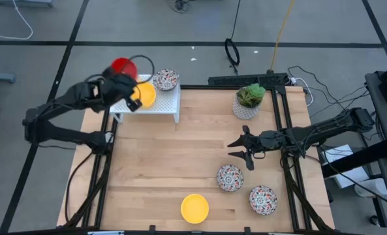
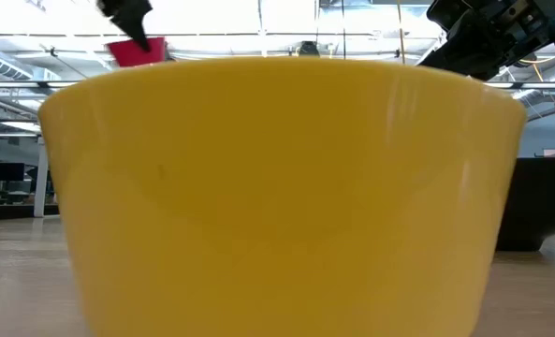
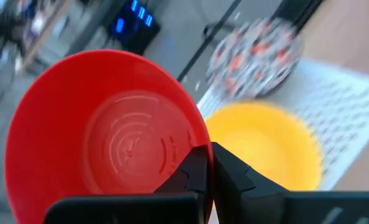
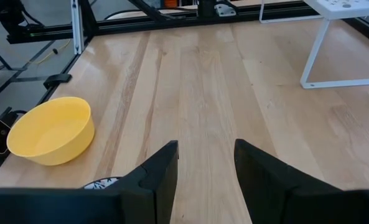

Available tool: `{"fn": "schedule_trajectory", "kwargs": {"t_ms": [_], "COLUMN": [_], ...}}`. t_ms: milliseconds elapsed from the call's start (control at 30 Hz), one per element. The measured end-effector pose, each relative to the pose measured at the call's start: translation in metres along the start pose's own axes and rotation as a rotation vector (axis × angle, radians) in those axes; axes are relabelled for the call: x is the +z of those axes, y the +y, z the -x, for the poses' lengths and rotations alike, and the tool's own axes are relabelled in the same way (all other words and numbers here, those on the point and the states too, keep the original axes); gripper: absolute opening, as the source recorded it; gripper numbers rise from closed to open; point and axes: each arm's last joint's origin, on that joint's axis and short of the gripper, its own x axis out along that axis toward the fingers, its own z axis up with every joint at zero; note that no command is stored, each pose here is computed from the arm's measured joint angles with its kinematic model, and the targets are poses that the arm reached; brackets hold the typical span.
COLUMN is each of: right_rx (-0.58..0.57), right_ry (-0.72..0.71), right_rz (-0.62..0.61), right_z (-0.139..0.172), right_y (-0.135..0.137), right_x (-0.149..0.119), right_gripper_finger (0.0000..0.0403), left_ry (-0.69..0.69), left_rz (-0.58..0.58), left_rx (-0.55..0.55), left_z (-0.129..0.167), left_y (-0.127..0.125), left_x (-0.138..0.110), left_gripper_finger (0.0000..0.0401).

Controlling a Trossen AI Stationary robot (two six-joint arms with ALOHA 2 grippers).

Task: Pick & Place Mini bowls
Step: Stack the red bowl on the red bowl on the shelf

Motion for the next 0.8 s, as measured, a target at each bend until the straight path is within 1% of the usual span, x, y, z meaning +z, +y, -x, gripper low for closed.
{"fn": "schedule_trajectory", "kwargs": {"t_ms": [67,167,300,433,600,700,800], "right_rx": [0.0,0.0,0.0,0.0,0.0,0.0,0.0], "right_ry": [0.0,-0.001,-0.001,-0.001,0.0,-0.001,0.0], "right_rz": [0.0,0.0,0.0,0.0,0.0,0.0,0.0], "right_z": [0.0,0.0,0.0,0.0,0.0,0.0,0.0], "right_y": [0.0,0.0,0.0,0.0,0.0,0.0,0.0], "right_x": [0.0,0.0,0.0,0.0,0.0,0.0,0.0], "right_gripper_finger": [0.0144,0.0144,0.0144,0.0144,0.0144,0.0144,0.0144], "left_ry": [0.06,0.15,0.199,0.239,0.319,0.36,0.388], "left_rz": [0.051,0.094,0.155,0.145,0.161,0.171,0.158], "left_rx": [0.016,0.001,-0.059,-0.065,-0.048,-0.069,-0.1], "left_z": [-0.003,-0.011,-0.025,-0.042,-0.064,-0.076,-0.086], "left_y": [0.009,0.018,0.023,0.024,0.027,0.028,0.028], "left_x": [-0.007,-0.015,-0.014,-0.011,-0.011,-0.011,-0.011], "left_gripper_finger": [0.0007,0.0018,0.0021,0.0006,0.002,0.0021,0.0009]}}
